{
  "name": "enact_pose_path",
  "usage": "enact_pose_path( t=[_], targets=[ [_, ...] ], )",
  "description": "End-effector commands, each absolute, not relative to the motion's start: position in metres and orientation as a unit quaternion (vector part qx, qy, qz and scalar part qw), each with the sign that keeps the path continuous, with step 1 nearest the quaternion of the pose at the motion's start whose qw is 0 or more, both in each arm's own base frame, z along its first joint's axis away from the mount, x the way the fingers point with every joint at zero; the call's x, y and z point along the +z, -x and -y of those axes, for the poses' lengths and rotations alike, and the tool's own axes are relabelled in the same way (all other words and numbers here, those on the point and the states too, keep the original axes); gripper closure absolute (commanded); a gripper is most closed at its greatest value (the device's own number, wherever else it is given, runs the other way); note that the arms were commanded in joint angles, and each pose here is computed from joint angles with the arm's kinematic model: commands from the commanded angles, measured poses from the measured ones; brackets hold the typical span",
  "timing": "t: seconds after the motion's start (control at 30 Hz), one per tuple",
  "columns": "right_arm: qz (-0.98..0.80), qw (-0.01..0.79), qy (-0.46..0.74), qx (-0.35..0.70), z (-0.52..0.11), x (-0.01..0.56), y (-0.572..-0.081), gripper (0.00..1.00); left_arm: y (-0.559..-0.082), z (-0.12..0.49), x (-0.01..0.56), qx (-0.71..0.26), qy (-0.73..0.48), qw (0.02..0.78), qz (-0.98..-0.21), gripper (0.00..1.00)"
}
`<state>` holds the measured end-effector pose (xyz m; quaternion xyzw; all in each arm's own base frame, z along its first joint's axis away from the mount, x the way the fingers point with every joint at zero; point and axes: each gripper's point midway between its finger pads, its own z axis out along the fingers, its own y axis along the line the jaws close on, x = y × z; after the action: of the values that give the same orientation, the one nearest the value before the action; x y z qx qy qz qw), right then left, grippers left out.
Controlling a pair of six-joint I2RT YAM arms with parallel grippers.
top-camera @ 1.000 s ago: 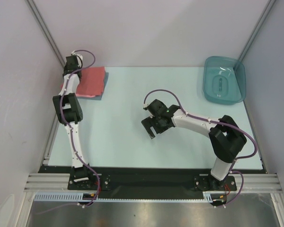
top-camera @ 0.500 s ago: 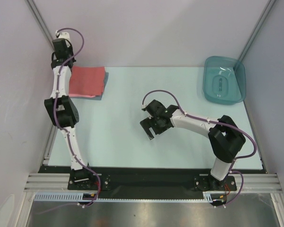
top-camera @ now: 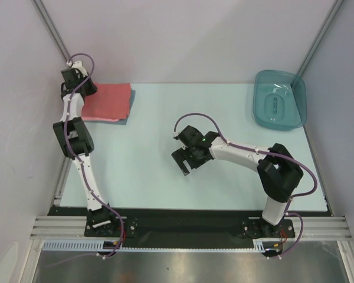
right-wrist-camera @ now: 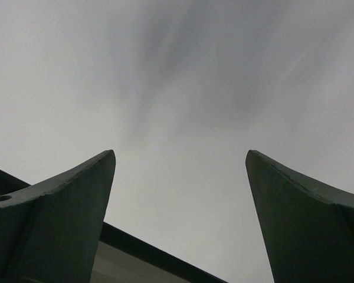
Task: Fold and stack the t-shirts
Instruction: Neatly place the folded tshirt to the corner
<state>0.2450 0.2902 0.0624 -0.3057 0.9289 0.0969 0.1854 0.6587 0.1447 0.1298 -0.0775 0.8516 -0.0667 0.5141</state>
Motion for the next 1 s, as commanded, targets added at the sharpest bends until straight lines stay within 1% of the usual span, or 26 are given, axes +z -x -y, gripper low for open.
enact_pose_path(
  t=[0.0,0.13,0.2,0.23,0.27,0.33,0.57,0.6,0.63,0.67,0.7,0.77,0.8,0.83,0.97],
  targets=[
    [-0.927,0.186,0.306,0.108,-0.305,0.069,-0.246,0.02,-0.677,-0.137,0.151,-0.143,0.078,0.566,-0.808,1.0],
    [-0.926,0.184,0.31,0.111,-0.313,0.071,-0.245,0.02,-0.688,-0.152,0.125,-0.125,0.109,0.565,-0.809,1.0],
    [-0.926,0.187,0.308,0.112,-0.316,0.074,-0.246,0.02,-0.692,-0.155,0.122,-0.133,0.115,0.568,-0.804,1.0],
    [-0.926,0.185,0.309,0.11,-0.316,0.073,-0.245,0.02,-0.694,-0.158,0.11,-0.137,0.12,0.561,-0.807,1.0],
    [-0.926,0.186,0.308,0.11,-0.316,0.073,-0.245,0.02,-0.699,-0.164,0.123,-0.134,0.121,0.574,-0.799,1.0],
    [-0.927,0.184,0.309,0.108,-0.317,0.072,-0.245,0.02,-0.702,-0.168,0.128,-0.138,0.133,0.584,-0.789,1.0],
    [-0.928,0.187,0.302,0.11,-0.324,0.076,-0.247,0.02,-0.694,-0.194,0.121,-0.137,0.178,0.58,-0.783,1.0],
    [-0.928,0.189,0.3,0.112,-0.325,0.076,-0.247,0.02,-0.692,-0.195,0.139,-0.133,0.173,0.59,-0.777,1.0],
    [-0.929,0.191,0.294,0.115,-0.326,0.077,-0.247,0.02,-0.688,-0.191,0.132,-0.133,0.171,0.587,-0.78,1.0],
    [-0.93,0.19,0.291,0.117,-0.326,0.077,-0.246,0.02,-0.686,-0.189,0.14,-0.129,0.168,0.59,-0.779,1.0],
    [-0.931,0.192,0.286,0.122,-0.328,0.078,-0.246,0.02,-0.684,-0.188,0.16,-0.126,0.164,0.6,-0.773,1.0],
    [-0.931,0.198,0.278,0.129,-0.331,0.081,-0.246,0.02,-0.679,-0.183,0.175,-0.129,0.163,0.6,-0.773,0.98],
    [-0.929,0.209,0.274,0.136,-0.333,0.086,-0.249,0.02,-0.678,-0.179,0.185,-0.134,0.164,0.604,-0.769,0.95],
    [-0.928,0.215,0.271,0.14,-0.335,0.089,-0.251,0.02,-0.675,-0.174,0.209,-0.137,0.16,0.614,-0.761,0.91],
    [-0.923,0.247,0.253,0.155,-0.336,0.111,-0.26,0.01,-0.667,-0.151,0.256,-0.145,0.159,0.625,-0.75,0.81]
  ],
)
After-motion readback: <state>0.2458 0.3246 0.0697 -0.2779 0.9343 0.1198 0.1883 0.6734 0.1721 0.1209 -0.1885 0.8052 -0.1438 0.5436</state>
